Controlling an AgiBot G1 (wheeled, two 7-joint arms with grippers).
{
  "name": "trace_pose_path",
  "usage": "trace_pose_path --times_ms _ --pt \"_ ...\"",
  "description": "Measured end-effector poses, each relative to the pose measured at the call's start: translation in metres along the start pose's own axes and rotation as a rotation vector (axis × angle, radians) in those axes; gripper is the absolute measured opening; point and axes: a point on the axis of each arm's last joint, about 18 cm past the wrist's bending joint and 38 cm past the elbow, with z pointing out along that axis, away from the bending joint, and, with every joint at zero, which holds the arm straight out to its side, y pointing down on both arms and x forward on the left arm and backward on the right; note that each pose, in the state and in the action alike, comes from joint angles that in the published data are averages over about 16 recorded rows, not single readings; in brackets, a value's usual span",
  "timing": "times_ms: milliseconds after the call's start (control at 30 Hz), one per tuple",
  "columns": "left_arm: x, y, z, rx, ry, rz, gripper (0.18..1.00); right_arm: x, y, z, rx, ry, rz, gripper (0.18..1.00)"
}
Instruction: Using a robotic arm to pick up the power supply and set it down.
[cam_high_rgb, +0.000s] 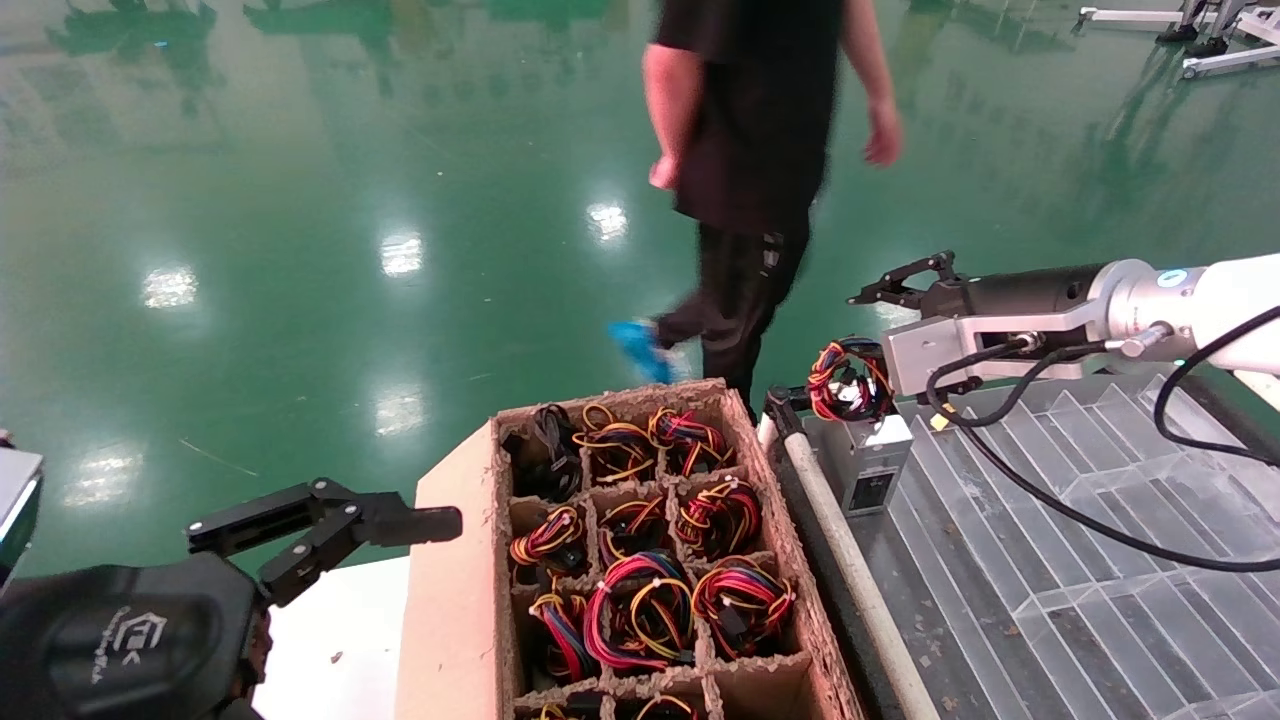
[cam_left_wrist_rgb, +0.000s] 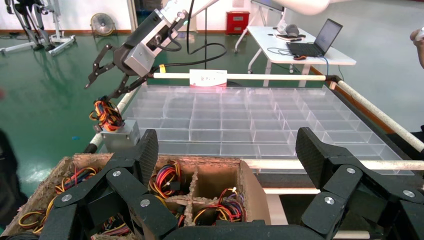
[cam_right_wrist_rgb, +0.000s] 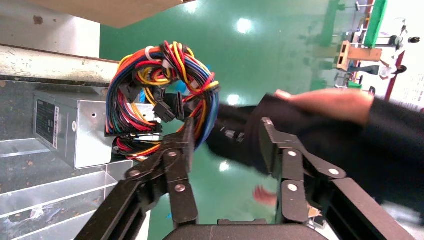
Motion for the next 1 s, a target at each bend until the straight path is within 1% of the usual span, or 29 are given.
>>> trace_pose_path --times_ms 67,233,300,400,600,833,1000 --pt "0.000 0.000 0.000 0.000 0.000 0.000 1.001 0.001 0.001 -0.002 -0.001 0.001 -0.001 0.453" --pt "0.000 0.000 0.000 0.000 0.000 0.000 1.001 0.005 0.003 -0.009 -0.001 0.011 0.005 0.567" --pt "0.000 0.000 0.000 0.000 0.000 0.000 1.001 0.007 0.005 -0.013 0.002 0.018 0.019 0.602" --pt "0.000 0.000 0.000 0.000 0.000 0.000 1.001 0.009 0.007 -0.020 0.009 0.027 0.049 0.680" --pt "0.000 0.000 0.000 0.000 0.000 0.000 1.001 0.010 0.011 -0.032 0.031 0.038 0.131 0.810" --pt "0.000 0.000 0.000 0.000 0.000 0.000 1.001 0.003 0.008 -0.038 0.083 0.040 0.241 0.920" --pt "0.000 0.000 0.000 0.000 -0.001 0.000 1.001 -0.005 -0.001 -0.039 0.139 0.040 0.311 0.967"
